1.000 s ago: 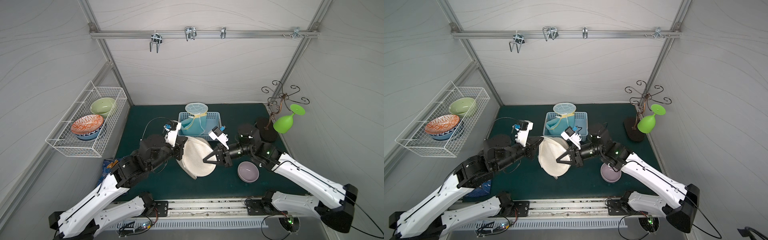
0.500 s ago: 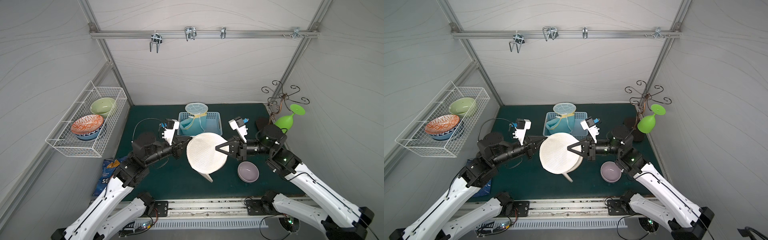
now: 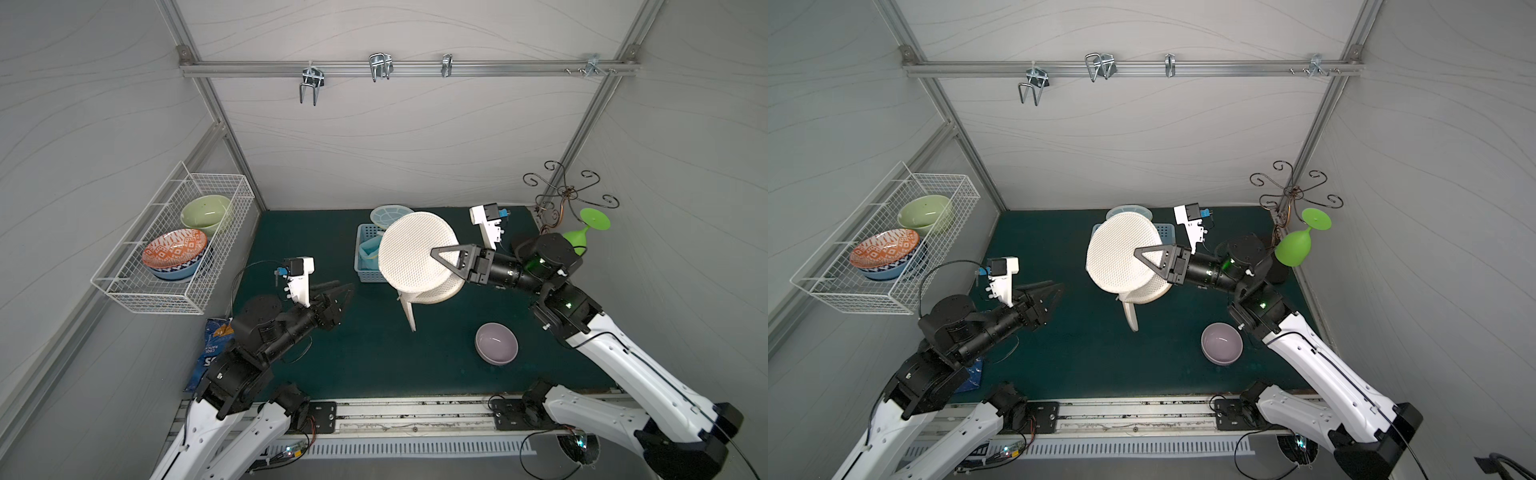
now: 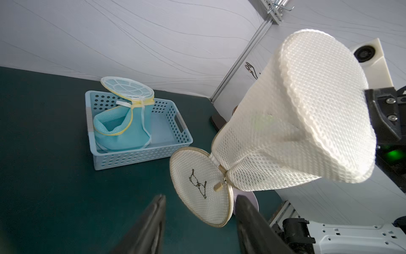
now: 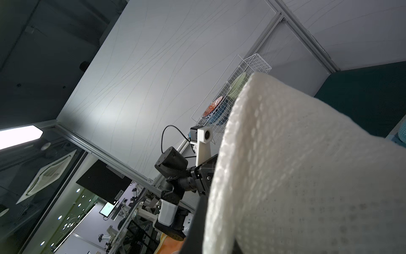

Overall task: Turn the laundry bag inside out
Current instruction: Turn over the laundry bag.

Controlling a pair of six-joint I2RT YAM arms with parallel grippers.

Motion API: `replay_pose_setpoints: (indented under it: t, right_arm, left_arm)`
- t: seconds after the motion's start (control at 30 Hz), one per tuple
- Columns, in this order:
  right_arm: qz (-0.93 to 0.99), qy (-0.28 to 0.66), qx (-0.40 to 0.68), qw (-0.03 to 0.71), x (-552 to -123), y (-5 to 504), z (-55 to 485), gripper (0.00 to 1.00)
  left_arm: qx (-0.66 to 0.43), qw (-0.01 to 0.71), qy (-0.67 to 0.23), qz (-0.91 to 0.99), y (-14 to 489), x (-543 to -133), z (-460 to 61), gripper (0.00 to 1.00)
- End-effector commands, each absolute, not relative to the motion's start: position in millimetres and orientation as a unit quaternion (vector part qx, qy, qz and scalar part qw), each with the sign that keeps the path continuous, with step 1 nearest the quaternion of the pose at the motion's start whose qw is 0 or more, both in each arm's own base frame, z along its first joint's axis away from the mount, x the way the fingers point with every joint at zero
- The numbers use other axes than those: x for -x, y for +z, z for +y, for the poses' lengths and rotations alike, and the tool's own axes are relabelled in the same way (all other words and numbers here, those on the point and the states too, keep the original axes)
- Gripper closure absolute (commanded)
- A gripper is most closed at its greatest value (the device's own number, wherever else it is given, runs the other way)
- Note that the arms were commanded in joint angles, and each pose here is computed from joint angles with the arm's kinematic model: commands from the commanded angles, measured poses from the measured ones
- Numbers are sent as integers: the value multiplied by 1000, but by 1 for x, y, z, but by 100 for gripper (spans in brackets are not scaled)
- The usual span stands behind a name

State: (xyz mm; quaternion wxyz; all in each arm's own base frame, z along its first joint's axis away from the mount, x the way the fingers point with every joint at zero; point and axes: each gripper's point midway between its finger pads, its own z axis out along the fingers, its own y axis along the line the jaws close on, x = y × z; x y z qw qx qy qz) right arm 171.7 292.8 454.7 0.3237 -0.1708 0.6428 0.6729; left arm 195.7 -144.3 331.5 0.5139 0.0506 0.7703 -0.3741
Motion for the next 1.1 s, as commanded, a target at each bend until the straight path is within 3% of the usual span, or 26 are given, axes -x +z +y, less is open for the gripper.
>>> replay_pose_setpoints:
  t: [0.0, 0.23, 0.33, 0.5, 0.6, 0.7, 0.73, 0.8, 0.83, 1.07]
  right_arm:
    - [635, 685, 149, 325, -171, 476, 289, 100]
    - [632, 711, 140, 277, -171, 475, 300, 100]
    - [623, 726, 131, 260, -174, 472, 305, 100]
    - [620, 732, 137, 246, -170, 472, 313, 100]
    - [626, 731, 138, 233, -170, 465, 323, 100]
    - [629, 736, 130, 212, -172, 456, 331, 100]
    - [628, 738, 131, 211, -173, 455, 333, 100]
    - [640, 730, 123, 206, -177, 446, 334, 100]
    - [643, 727, 121, 207, -180, 442, 333, 100]
    - [706, 679, 73, 188, -217, 386, 324, 100]
  left_arm:
    - [-65, 509, -410, 754, 336, -197, -159, 44]
    - [-130, 500, -487, 704, 353, -177, -199, 41]
    - [-140, 485, -514, 693, 349, -172, -214, 32]
    - [-167, 497, -477, 705, 342, -169, -227, 26]
    - [-173, 505, -440, 722, 336, -173, -236, 17]
    - [-163, 509, -384, 753, 324, -185, -240, 30]
    - [-164, 509, -377, 756, 322, -187, -241, 39]
    - [-149, 512, -364, 763, 322, -191, -237, 84]
    - [-142, 515, -366, 762, 324, -190, -233, 100]
    - [-62, 505, -377, 774, 348, -186, -204, 100]
